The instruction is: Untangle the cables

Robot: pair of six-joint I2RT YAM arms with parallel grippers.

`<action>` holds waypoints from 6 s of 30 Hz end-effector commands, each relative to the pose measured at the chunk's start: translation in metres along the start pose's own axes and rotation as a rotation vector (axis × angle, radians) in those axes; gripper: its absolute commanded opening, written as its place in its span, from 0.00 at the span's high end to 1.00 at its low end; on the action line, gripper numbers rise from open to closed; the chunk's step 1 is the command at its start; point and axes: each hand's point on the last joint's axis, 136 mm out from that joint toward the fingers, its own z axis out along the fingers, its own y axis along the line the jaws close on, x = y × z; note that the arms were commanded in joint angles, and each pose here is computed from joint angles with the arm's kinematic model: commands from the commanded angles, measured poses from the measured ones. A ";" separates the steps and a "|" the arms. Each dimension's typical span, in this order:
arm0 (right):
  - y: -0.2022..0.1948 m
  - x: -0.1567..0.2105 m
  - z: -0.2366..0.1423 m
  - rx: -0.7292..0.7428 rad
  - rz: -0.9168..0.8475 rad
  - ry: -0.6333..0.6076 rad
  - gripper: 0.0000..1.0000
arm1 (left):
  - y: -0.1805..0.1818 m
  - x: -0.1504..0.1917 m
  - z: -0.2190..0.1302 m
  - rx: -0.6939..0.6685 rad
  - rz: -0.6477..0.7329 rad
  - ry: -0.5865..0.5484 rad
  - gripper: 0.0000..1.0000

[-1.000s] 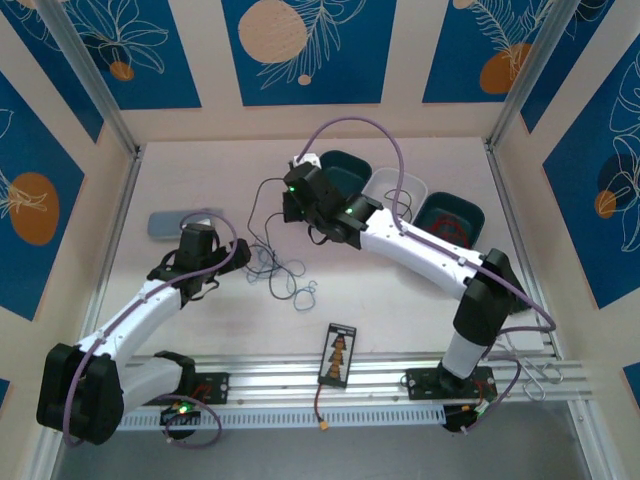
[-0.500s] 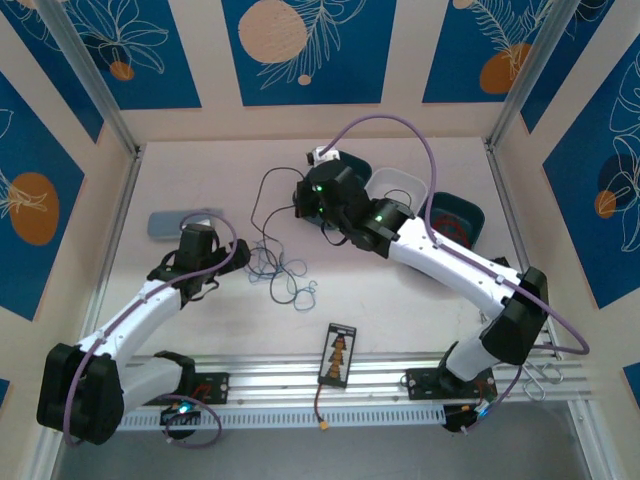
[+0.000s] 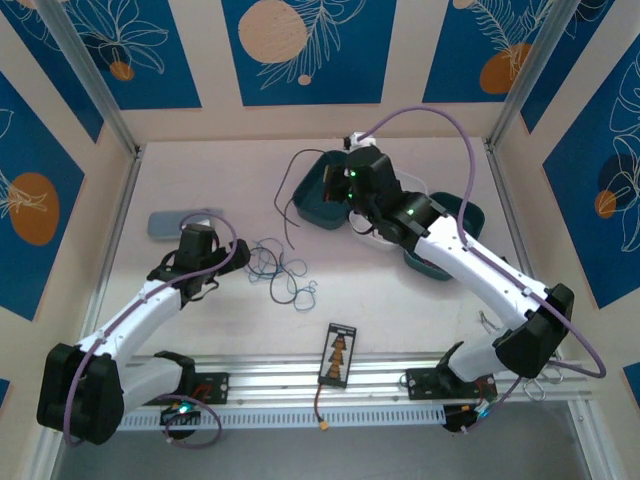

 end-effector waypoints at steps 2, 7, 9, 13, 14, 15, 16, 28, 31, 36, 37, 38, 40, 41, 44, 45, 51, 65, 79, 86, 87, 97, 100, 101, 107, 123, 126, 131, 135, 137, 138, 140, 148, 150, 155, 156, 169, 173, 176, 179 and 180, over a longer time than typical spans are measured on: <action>-0.052 0.002 -0.009 0.142 0.077 0.052 1.00 | 0.001 0.001 0.002 0.016 -0.016 0.003 0.00; -0.100 0.010 -0.014 0.250 0.128 0.098 1.00 | 0.000 0.001 0.002 0.017 -0.017 0.006 0.00; -0.117 0.012 -0.017 0.275 0.156 0.110 1.00 | 0.000 0.001 0.003 0.020 -0.019 0.007 0.00; -0.146 0.016 -0.018 0.303 0.212 0.135 1.00 | -0.002 0.002 0.006 0.029 -0.026 0.016 0.00; -0.154 0.017 -0.018 0.315 0.219 0.140 1.00 | -0.003 0.002 0.006 0.032 -0.028 0.020 0.00; -0.160 0.018 -0.018 0.324 0.226 0.144 1.00 | -0.003 0.002 0.007 0.034 -0.030 0.022 0.00; -0.167 0.019 -0.017 0.337 0.233 0.148 1.00 | -0.004 0.003 0.007 0.036 -0.031 0.024 0.00; -0.220 0.016 0.002 0.393 0.300 0.188 1.00 | -0.003 0.003 0.008 0.032 -0.032 0.028 0.00; -0.230 0.015 0.010 0.420 0.284 0.196 1.00 | -0.003 0.003 0.007 0.030 -0.030 0.028 0.00; -0.243 0.014 0.023 0.446 0.267 0.210 1.00 | -0.002 0.003 0.006 0.025 -0.029 0.029 0.00; -0.244 0.014 0.026 0.448 0.261 0.212 1.00 | -0.002 0.003 0.006 0.025 -0.030 0.026 0.00; -0.245 0.013 0.029 0.450 0.258 0.212 1.00 | -0.003 0.002 0.005 0.027 -0.030 0.024 0.00; -0.248 0.012 0.036 0.455 0.247 0.216 1.00 | -0.003 0.002 0.005 0.027 -0.030 0.024 0.00; -0.249 0.012 0.039 0.455 0.241 0.220 1.00 | -0.002 0.001 0.005 0.026 -0.031 0.024 0.00; -0.253 0.010 0.049 0.463 0.231 0.225 1.00 | -0.004 0.000 0.004 0.032 -0.030 0.019 0.00; -0.254 0.010 0.052 0.466 0.231 0.228 1.00 | -0.004 0.000 0.004 0.032 -0.030 0.021 0.00; -0.268 0.011 0.076 0.499 0.227 0.277 1.00 | -0.004 0.001 0.004 0.034 -0.031 0.024 0.00; -0.281 0.050 0.106 0.513 0.250 0.417 1.00 | 0.000 0.003 0.003 0.019 -0.027 0.021 0.00; -0.286 0.080 0.112 0.520 0.245 0.510 0.84 | 0.002 0.005 0.002 0.018 -0.031 0.024 0.00; -0.281 0.078 0.110 0.514 0.234 0.506 0.76 | 0.003 0.005 0.001 0.015 -0.031 0.023 0.00; -0.280 0.078 0.110 0.513 0.232 0.505 0.75 | 0.003 0.005 0.001 0.014 -0.031 0.023 0.00; -0.257 0.070 0.099 0.472 0.196 0.478 0.66 | 0.004 0.005 0.002 0.013 -0.034 0.024 0.00; -0.240 0.069 0.095 0.450 0.172 0.469 0.60 | 0.003 0.006 0.004 0.015 -0.037 0.026 0.00; -0.234 0.069 0.094 0.443 0.161 0.466 0.58 | 0.003 0.006 0.004 0.018 -0.037 0.027 0.00; -0.175 0.075 0.084 0.366 0.058 0.445 0.48 | 0.003 0.007 0.006 0.016 -0.047 0.032 0.00; -0.010 0.197 0.053 0.100 -0.063 0.644 0.56 | 0.001 0.007 0.012 0.029 -0.057 0.039 0.00; 0.007 0.216 0.044 0.082 -0.090 0.679 0.62 | 0.000 0.007 0.012 0.032 -0.062 0.043 0.00; 0.039 0.244 0.029 0.032 -0.172 0.712 0.66 | -0.003 0.007 0.014 0.043 -0.074 0.044 0.00; 0.051 0.267 0.025 0.025 -0.237 0.764 0.67 | 0.000 0.008 0.015 0.029 -0.086 0.048 0.00; 0.056 0.279 0.025 0.020 -0.279 0.791 0.68 | 0.002 0.008 0.015 0.016 -0.096 0.051 0.00; 0.059 0.285 0.024 0.017 -0.314 0.799 0.68 | 0.003 0.008 0.015 0.011 -0.101 0.053 0.00; 0.064 0.294 0.024 0.010 -0.382 0.805 0.68 | 0.005 0.009 0.015 0.004 -0.108 0.053 0.00; 0.072 0.328 0.035 0.004 -0.503 0.883 0.68 | 0.013 0.008 0.015 -0.028 -0.122 0.050 0.00; 0.073 0.332 0.040 0.009 -0.510 0.899 0.68 | 0.014 0.009 0.015 -0.029 -0.126 0.052 0.00; 0.073 0.345 0.053 -0.002 -0.517 0.951 0.68 | 0.016 0.010 0.015 -0.036 -0.129 0.057 0.00; 0.073 0.347 0.056 0.000 -0.521 0.957 0.68 | 0.017 0.010 0.015 -0.039 -0.129 0.056 0.00; 0.064 0.358 0.082 0.015 -0.513 1.015 0.71 | 0.029 0.009 0.010 -0.077 -0.130 0.045 0.00; 0.067 0.368 0.082 0.011 -0.525 1.034 0.71 | 0.031 0.008 0.011 -0.081 -0.131 0.043 0.00; 0.065 0.373 0.082 0.019 -0.519 1.050 0.71 | 0.032 0.008 0.011 -0.084 -0.133 0.044 0.00; 0.065 0.375 0.082 0.021 -0.513 1.062 0.71 | 0.032 0.008 0.011 -0.083 -0.134 0.045 0.00; 0.066 0.375 0.081 0.020 -0.512 1.062 0.71 | 0.034 0.009 0.011 -0.086 -0.136 0.046 0.00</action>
